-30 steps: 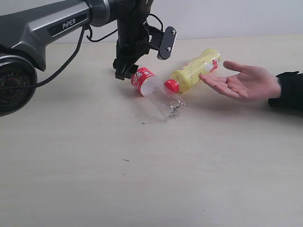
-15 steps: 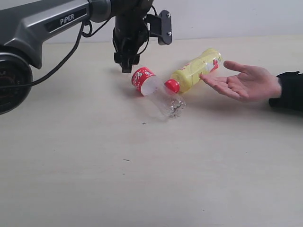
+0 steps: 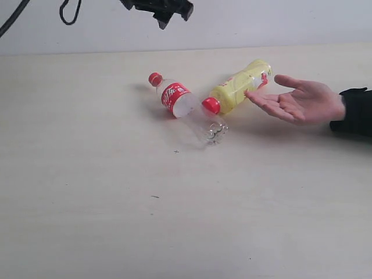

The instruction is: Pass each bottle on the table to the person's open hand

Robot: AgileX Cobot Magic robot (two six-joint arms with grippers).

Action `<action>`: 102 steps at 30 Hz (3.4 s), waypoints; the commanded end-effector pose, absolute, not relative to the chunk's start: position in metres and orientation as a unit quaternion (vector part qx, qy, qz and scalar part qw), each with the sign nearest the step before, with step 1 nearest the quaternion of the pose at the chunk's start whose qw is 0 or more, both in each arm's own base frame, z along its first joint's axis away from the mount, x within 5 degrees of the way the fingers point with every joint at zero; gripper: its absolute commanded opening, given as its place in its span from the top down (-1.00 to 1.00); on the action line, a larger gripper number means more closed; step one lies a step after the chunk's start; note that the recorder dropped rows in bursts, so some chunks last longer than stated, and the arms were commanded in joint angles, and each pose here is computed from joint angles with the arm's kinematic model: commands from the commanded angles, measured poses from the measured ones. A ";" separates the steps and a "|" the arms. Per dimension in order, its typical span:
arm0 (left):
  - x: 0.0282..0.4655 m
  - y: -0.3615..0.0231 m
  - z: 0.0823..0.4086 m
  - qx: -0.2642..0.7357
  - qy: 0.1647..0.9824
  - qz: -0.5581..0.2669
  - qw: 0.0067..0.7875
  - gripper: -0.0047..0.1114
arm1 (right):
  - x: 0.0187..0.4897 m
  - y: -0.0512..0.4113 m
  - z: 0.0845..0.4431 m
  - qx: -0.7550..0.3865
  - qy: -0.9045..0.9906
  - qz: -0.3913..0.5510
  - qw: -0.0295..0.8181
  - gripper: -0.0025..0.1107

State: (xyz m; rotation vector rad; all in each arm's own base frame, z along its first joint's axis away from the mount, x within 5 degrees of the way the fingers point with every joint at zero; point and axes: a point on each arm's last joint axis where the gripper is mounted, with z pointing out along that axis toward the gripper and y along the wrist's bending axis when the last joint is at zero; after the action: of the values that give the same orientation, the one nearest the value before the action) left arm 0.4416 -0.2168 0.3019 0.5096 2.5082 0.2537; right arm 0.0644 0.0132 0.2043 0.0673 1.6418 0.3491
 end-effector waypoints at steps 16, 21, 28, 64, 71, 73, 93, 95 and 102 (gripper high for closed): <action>0.437 -0.230 0.264 0.658 0.709 0.207 0.148 -0.24 | 0.064 0.012 0.204 0.033 0.724 0.150 0.673 0.93; 0.439 -0.223 0.241 0.714 0.652 0.240 0.087 -0.24 | 0.064 0.012 0.204 0.033 0.724 0.150 0.673 0.93; 0.441 -0.228 0.217 0.722 0.653 0.219 0.067 -0.24 | 0.064 0.013 0.203 0.028 0.728 0.153 0.667 0.93; 0.461 -0.209 0.239 0.744 0.625 0.107 0.212 -0.24 | 0.064 0.013 0.203 0.028 0.728 0.153 0.667 0.93; 0.463 -0.211 0.239 0.783 0.568 0.130 0.216 -0.32 | 0.064 0.013 0.203 0.028 0.728 0.153 0.667 0.93; 0.463 -0.211 0.239 0.783 0.568 0.129 0.217 -0.48 | 0.064 0.013 0.203 0.028 0.728 0.153 0.667 0.93; 0.458 -0.237 0.189 0.864 0.463 0.129 0.147 -0.50 | 0.064 0.013 0.203 0.027 0.728 0.153 0.667 0.93; 0.458 -0.237 0.189 0.868 0.456 0.133 0.144 -0.50 | 0.064 0.013 0.203 0.028 0.728 0.153 0.667 0.93; 0.459 -0.236 0.188 0.869 0.453 0.135 0.144 -0.50 | 0.064 0.013 0.203 0.028 0.728 0.153 0.667 0.93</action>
State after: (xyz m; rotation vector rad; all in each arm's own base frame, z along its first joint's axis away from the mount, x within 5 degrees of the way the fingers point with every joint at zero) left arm 0.4583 -0.2368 0.1875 2.5058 1.3108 0.3848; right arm 0.0643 0.0137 0.2038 0.0635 1.6478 0.3526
